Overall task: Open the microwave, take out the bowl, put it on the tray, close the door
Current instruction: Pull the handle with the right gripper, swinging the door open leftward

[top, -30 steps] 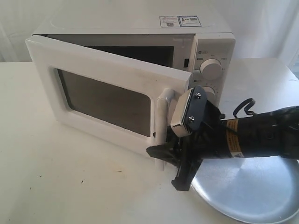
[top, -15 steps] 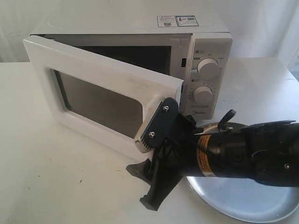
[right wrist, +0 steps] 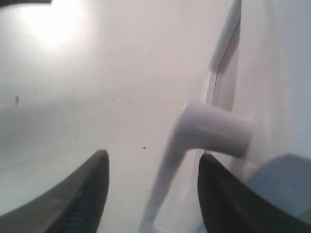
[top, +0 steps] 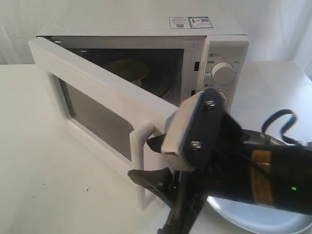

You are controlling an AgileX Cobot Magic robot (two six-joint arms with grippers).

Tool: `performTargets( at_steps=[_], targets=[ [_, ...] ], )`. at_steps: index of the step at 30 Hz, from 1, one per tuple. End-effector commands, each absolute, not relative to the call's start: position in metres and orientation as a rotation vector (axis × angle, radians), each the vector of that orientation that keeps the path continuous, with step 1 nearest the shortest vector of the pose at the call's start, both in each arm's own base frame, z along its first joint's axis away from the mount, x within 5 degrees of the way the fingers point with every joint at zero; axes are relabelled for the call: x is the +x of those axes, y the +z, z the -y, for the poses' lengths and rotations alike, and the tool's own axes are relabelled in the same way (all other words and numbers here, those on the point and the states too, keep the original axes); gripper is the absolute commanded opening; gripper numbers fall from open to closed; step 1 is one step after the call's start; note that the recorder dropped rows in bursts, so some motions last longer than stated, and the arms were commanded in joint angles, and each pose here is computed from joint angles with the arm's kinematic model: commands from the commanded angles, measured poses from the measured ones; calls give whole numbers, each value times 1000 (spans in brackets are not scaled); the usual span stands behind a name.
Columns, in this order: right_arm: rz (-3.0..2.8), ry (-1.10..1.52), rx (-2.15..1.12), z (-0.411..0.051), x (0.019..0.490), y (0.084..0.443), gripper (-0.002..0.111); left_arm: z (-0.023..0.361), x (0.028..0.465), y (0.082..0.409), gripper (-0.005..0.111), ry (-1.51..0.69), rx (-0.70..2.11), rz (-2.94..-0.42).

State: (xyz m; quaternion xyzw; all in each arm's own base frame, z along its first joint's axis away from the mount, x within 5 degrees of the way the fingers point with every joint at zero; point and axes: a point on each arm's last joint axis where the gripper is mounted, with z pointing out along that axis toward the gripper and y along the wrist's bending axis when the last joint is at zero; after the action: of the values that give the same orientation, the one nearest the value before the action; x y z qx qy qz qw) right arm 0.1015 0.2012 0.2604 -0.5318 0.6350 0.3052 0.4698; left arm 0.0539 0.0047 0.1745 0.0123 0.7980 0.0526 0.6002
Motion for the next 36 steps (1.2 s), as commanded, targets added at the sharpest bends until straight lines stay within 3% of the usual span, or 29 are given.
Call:
performTargets(
  at_steps=[1,5,7,8,16,27,31,36],
  targets=[
    [-1485,828,-1241,-175,81,275,42,-5,54,174,0,113,21,-1850],
    [-1475,858,-1221,-158,69,276,20,-5,54,174,0,113,21,-1850],
    [-1423,855,-1261,-151,62,277,3,-5,54,174,0,113,21,-1850],
    [-1406,845,-1259,-147,60,279,0,-5,54,174,0,113,21,-1850],
    [-1675,395,-997,-133,102,263,0,-5,54,174,0,113,21,-1850],
    [-1763,206,-1066,-202,156,250,0,-5,54,174,0,113,21,-1850],
    [-1805,255,-1080,-222,164,244,0,-5,54,174,0,113,21,-1850],
    [-1779,613,-1340,-240,136,240,0,-5,54,174,0,113,21,-1850]
  ],
)
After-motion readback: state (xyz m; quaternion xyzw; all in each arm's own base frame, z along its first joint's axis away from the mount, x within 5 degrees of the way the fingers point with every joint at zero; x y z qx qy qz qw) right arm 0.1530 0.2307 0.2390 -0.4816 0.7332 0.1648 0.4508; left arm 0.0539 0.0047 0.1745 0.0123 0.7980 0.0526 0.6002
